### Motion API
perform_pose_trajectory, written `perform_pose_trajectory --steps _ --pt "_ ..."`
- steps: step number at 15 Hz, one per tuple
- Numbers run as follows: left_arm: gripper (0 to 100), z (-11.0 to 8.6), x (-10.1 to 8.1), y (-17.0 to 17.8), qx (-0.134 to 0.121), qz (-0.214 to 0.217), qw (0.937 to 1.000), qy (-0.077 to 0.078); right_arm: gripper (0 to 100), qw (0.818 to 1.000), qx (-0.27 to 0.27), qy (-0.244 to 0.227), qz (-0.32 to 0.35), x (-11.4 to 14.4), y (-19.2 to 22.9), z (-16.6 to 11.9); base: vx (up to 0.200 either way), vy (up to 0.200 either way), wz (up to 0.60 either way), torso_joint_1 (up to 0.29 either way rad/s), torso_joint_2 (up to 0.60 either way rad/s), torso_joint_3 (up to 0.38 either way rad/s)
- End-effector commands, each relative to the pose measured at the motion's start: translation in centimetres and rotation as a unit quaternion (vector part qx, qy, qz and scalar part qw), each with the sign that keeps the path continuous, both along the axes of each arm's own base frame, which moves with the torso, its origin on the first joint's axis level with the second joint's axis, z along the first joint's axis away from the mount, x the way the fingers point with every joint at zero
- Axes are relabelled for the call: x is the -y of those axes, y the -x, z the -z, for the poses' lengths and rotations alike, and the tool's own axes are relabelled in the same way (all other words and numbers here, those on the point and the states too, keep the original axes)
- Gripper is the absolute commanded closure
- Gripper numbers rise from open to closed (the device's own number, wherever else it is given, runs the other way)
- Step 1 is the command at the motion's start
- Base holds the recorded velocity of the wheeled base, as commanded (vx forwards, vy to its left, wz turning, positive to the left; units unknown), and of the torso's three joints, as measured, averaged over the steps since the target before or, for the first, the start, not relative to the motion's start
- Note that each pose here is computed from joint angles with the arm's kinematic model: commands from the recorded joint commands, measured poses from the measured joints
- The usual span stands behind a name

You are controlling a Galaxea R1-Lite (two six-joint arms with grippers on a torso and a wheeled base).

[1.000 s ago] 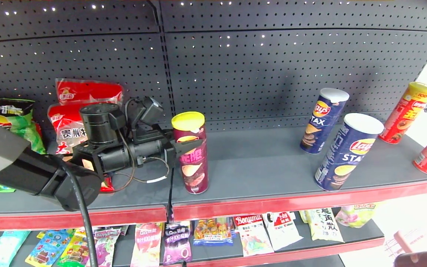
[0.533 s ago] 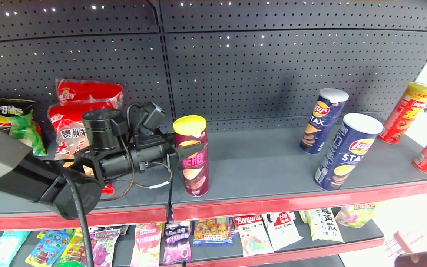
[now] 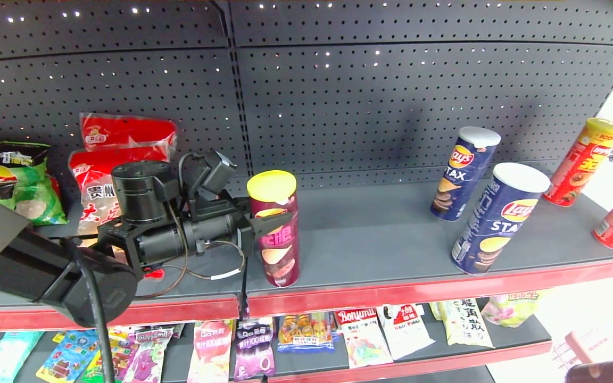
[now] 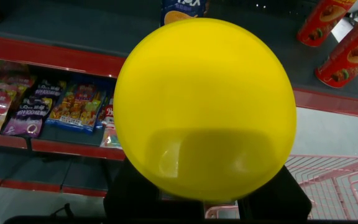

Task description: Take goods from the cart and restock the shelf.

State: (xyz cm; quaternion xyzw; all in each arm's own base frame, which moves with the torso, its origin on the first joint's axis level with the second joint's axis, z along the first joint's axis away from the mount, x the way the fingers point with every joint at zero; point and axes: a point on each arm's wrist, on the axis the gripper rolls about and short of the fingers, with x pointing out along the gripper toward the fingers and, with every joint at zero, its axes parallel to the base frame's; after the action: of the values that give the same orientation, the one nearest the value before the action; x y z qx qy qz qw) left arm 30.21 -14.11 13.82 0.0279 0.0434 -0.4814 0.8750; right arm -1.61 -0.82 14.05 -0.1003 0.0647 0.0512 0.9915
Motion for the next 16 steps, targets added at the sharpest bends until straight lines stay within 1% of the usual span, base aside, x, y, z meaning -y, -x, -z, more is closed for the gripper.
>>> perform_pose_trajectory --steps 1,4,6,7,8,11,13,14,15,16 --pt "100 0.2 0.0 0.3 -0.005 0.001 1.0 -0.002 100 1.0 0.001 0.0 0.0 0.0 0.0 0.0 0.0 0.0 0.0 0.0 0.0 0.0" --pt "100 0.3 0.0 0.3 -0.006 -0.004 1.0 -0.003 100 1.0 0.001 0.0 0.0 0.0 0.0 0.0 0.0 0.0 0.0 0.0 0.0 0.0" --pt "100 0.6 -0.1 0.6 -0.013 -0.003 0.9999 -0.008 100 1.0 0.002 0.0 0.0 0.0 0.1 0.0 0.0 0.0 0.0 0.0 0.0 0.0" --pt "0 0.7 0.0 0.7 -0.014 -0.001 0.9999 -0.009 100 1.0 0.002 0.0 0.0 0.0 0.1 0.0 0.0 0.0 0.0 0.0 0.0 0.0" --pt "0 0.8 -0.1 0.8 -0.009 -0.001 0.9999 -0.014 100 1.0 0.003 -0.001 0.0 0.0 0.1 0.0 0.0 0.0 0.0 0.0 0.0 0.0" --pt "0 0.6 -0.1 1.0 -0.005 -0.007 0.9999 -0.015 100 1.0 0.002 -0.001 0.0 0.0 0.1 0.0 0.0 0.0 0.0 0.0 0.0 0.0" --pt "0 0.6 -0.3 1.3 -0.008 -0.009 0.9998 -0.016 100 1.0 0.001 -0.001 0.0 0.0 0.1 0.1 0.0 0.0 0.0 0.0 0.0 0.0" --pt "0 0.5 -0.4 1.5 -0.007 -0.009 0.9998 -0.015 100 1.0 0.001 -0.001 0.0 0.0 0.0 0.0 0.0 0.0 0.0 0.0 0.0 0.0" --pt "0 -0.1 -0.5 1.7 0.0 -0.005 0.9999 -0.01 100 1.0 0.001 -0.001 0.0 0.0 0.0 -0.1 0.0 0.0 0.0 0.0 0.0 0.0" --pt "0 -0.4 -0.5 1.8 0.004 -0.004 0.9999 -0.008 100 1.0 0.001 0.0 0.0 0.0 0.0 -0.1 0.0 0.0 0.0 0.0 0.0 0.0"
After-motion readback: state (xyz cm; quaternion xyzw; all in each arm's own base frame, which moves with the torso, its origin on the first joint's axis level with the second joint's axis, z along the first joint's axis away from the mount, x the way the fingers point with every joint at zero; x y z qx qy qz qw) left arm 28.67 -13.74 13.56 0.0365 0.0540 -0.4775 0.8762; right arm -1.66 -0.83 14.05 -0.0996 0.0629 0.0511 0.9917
